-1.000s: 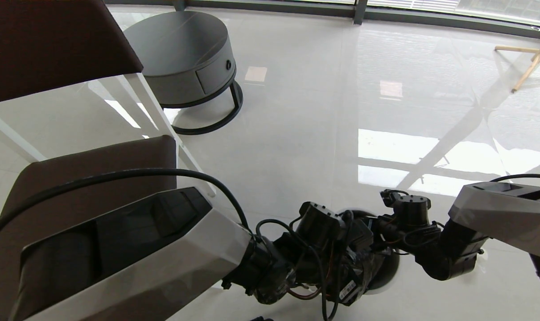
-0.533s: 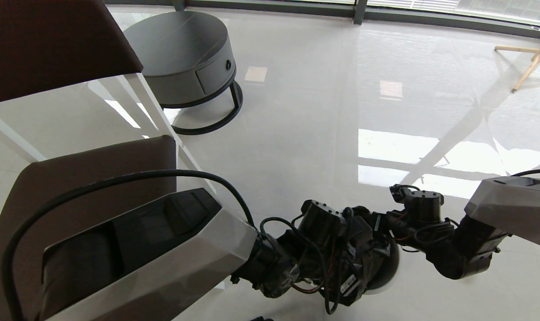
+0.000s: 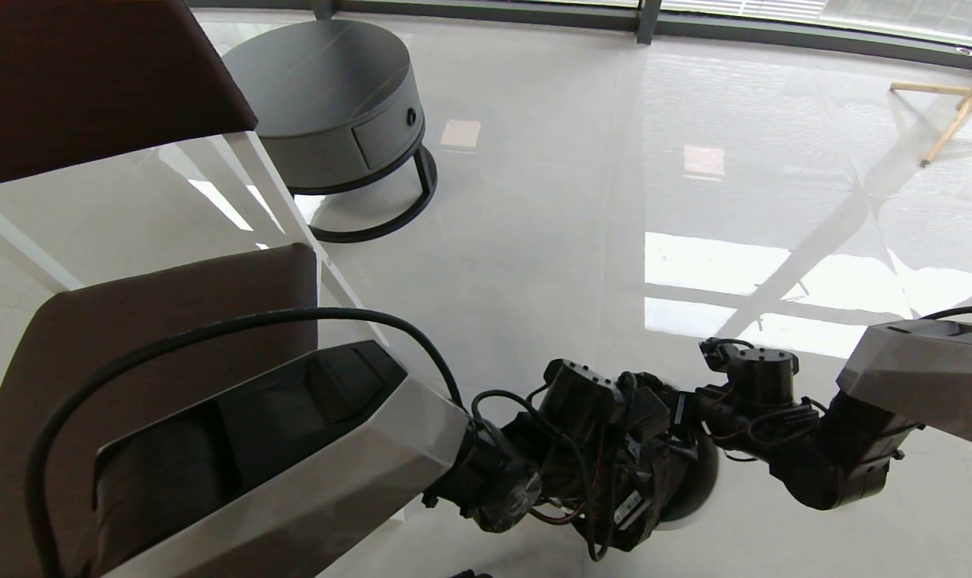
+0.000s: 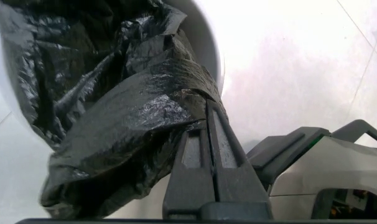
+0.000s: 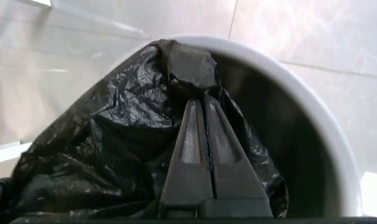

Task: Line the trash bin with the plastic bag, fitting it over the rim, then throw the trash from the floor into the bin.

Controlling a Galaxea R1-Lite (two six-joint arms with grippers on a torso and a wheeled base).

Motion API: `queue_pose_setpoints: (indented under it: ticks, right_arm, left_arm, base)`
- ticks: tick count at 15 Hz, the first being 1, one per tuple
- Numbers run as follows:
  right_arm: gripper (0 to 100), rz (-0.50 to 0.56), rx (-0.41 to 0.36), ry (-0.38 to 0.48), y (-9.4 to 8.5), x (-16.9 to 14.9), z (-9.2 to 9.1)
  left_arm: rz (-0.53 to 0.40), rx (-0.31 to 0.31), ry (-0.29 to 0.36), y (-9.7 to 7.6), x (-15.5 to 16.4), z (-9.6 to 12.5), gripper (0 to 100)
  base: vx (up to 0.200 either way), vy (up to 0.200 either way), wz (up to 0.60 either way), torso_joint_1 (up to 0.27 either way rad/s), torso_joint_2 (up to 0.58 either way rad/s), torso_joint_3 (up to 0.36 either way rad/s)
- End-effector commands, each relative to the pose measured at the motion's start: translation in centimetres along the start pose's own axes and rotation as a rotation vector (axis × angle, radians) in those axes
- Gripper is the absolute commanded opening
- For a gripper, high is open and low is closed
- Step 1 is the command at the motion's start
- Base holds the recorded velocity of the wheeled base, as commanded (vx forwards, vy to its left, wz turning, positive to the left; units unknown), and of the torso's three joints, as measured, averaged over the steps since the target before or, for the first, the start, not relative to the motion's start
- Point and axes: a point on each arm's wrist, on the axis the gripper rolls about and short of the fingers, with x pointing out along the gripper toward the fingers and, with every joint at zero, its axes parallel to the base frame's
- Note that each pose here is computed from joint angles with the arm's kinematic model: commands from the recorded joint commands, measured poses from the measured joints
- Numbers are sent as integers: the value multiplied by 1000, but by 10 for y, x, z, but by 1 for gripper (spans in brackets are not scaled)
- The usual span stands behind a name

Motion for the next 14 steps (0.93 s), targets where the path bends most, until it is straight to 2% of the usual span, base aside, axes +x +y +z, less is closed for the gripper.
queue_pose_setpoints:
  ticks: [1, 5, 6, 8, 11, 14]
  right_arm:
    - [0, -9, 4, 32, -4, 6, -12]
    - [0, -24, -4, 60, -11, 14, -22]
    - [100, -26, -12, 63, -12, 14, -23]
    - [100, -27, -20, 59, -13, 13, -22]
    - [100, -14, -27, 17, -4, -4, -3]
    - [100, -8, -29, 0, 0, -15, 5]
  left_arm:
    - [0, -1, 2, 0, 1, -1, 0]
    - [-2, -3, 9, 0, 4, -4, 0]
    - [-2, -3, 9, 0, 4, -4, 0]
    - [-4, -4, 13, 0, 6, -6, 0]
    - [-5, -5, 19, 0, 9, -8, 0]
    - [5, -6, 17, 1, 12, -8, 0]
  base:
    - [0, 0, 0, 0, 0, 0]
    - [0, 0, 0, 0, 0, 0]
    - [0, 0, 0, 0, 0, 0]
    - [0, 0, 0, 0, 0, 0]
    - [0, 0, 0, 0, 0, 0]
    - [0, 0, 0, 0, 0, 0]
